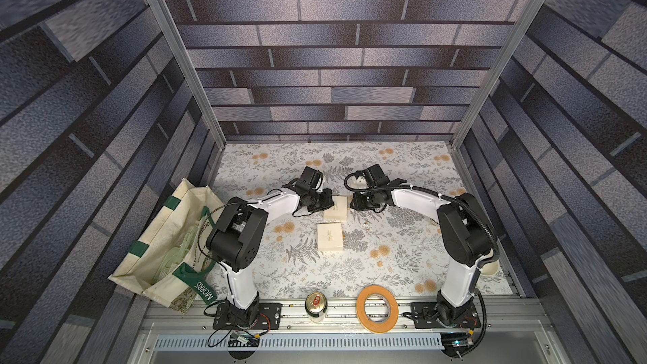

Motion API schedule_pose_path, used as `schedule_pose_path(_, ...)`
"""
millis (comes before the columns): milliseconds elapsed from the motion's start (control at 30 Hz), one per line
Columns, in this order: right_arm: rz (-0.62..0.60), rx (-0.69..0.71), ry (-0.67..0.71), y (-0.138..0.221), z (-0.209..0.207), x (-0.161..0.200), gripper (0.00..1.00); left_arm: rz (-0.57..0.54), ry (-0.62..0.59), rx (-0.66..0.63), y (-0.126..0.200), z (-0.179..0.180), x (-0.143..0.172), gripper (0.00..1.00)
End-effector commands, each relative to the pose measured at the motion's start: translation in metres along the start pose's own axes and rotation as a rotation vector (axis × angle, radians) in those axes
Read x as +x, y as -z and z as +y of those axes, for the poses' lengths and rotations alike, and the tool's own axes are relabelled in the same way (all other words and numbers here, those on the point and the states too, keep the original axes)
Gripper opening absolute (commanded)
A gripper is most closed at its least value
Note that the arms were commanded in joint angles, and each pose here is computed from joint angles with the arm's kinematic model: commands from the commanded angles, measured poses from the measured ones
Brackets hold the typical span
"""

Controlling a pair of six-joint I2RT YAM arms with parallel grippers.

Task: Take out the earrings from the drawer-style jewelry box
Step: Open the drawer in the jewelry box.

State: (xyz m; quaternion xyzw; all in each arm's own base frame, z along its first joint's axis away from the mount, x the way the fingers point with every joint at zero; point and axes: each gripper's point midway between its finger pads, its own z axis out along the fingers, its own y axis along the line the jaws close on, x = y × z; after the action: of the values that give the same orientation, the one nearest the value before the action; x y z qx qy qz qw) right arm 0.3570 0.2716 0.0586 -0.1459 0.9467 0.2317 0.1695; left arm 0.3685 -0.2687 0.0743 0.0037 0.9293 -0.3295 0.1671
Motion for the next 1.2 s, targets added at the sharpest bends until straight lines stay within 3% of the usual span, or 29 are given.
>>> schedule_pose_path(0, 0.01, -0.002, -0.03, -0.006, -0.006, 0.005, 0.25, 0.018, 0.018, -0.016, -0.004, 0.006, 0.008, 0.0)
schedule_pose_path(1167, 0.019, -0.072, -0.114, -0.02, -0.004, 0.01, 0.25, 0.063, 0.04, -0.099, -0.015, 0.035, 0.024, 0.0)
